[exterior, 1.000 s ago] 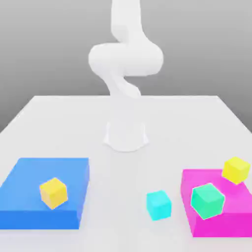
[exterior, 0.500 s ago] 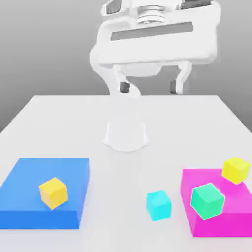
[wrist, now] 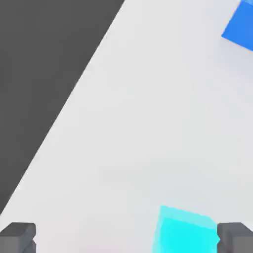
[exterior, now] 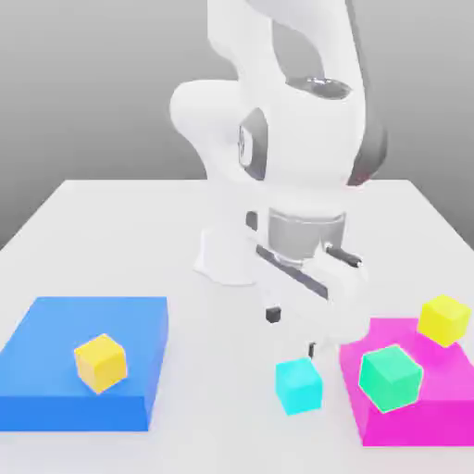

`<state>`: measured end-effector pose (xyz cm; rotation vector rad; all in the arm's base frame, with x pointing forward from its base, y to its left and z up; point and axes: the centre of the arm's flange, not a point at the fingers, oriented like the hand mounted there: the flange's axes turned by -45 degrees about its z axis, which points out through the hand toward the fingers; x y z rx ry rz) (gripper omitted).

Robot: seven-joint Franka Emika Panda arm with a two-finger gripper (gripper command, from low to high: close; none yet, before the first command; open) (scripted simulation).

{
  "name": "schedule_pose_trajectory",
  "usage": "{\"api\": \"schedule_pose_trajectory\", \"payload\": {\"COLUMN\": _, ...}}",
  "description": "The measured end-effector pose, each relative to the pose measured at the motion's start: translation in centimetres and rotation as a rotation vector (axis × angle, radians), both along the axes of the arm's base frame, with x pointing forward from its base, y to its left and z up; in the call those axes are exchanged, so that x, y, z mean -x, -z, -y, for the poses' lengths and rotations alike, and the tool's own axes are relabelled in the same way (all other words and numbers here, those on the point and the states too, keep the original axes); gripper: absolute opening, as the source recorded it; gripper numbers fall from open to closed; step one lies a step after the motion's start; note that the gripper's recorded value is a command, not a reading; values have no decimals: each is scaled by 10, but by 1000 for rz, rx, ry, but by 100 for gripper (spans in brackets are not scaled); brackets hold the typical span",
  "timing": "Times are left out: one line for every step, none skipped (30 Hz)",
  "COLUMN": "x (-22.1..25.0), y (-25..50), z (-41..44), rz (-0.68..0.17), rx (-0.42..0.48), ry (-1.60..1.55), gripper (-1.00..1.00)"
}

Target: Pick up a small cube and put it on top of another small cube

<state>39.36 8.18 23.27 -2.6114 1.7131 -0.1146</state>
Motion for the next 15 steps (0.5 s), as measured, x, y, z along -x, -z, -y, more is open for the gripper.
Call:
{"api": "schedule_pose_trajectory", "payload": {"x": 7, "y": 11, "z": -3, "rz": -20, "rx": -10, "ry": 35, "gripper": 0}}
{"api": "schedule_pose_trajectory", "payload": {"x": 15, "y": 22, "z": -5, "rz": -42, "rx": -19, "ry": 69, "gripper": 0}}
{"api": "schedule_pose_trajectory", "payload": {"x": 19, "y": 31, "z": -7, "rz": -54, "rx": -26, "ry": 93, "gripper": 0}}
{"api": "schedule_pose_trajectory", "payload": {"x": 21, "y": 38, "z": -7, "rz": -60, "rx": -30, "ry": 108, "gripper": 0}}
{"api": "schedule_pose_trajectory", "payload": {"x": 21, "y": 44, "z": -8, "rz": -62, "rx": -34, "ry": 115, "gripper": 0}}
{"api": "schedule_pose_trajectory", "payload": {"x": 21, "y": 50, "z": -9, "rz": -63, "rx": -36, "ry": 118, "gripper": 0}}
{"api": "schedule_pose_trajectory", "payload": {"x": 20, "y": 57, "z": -9, "rz": -63, "rx": -37, "ry": 120, "gripper": 0}}
{"api": "schedule_pose_trajectory", "payload": {"x": 20, "y": 63, "z": -9, "rz": -63, "rx": -38, "ry": 121, "gripper": 0}}
{"api": "schedule_pose_trajectory", "payload": {"x": 20, "y": 70, "z": -9, "rz": -63, "rx": -39, "ry": 122, "gripper": 0}}
{"api": "schedule_pose_trajectory", "payload": {"x": 21, "y": 77, "z": -9, "rz": -64, "rx": -38, "ry": 122, "gripper": 0}}
{"api": "schedule_pose_trajectory", "payload": {"x": 21, "y": 84, "z": -9, "rz": -65, "rx": -38, "ry": 121, "gripper": 0}}
{"api": "schedule_pose_trajectory", "payload": {"x": 22, "y": 91, "z": -9, "rz": -66, "rx": -36, "ry": 121, "gripper": 0}}
{"api": "schedule_pose_trajectory", "payload": {"x": 23, "y": 98, "z": -8, "rz": -68, "rx": -34, "ry": 120, "gripper": -100}}
{"api": "schedule_pose_trajectory", "payload": {"x": 23, "y": 98, "z": -8, "rz": -68, "rx": -34, "ry": 120, "gripper": -100}}
{"api": "schedule_pose_trajectory", "payload": {"x": 23, "y": 98, "z": -8, "rz": -67, "rx": -34, "ry": 120, "gripper": -100}}
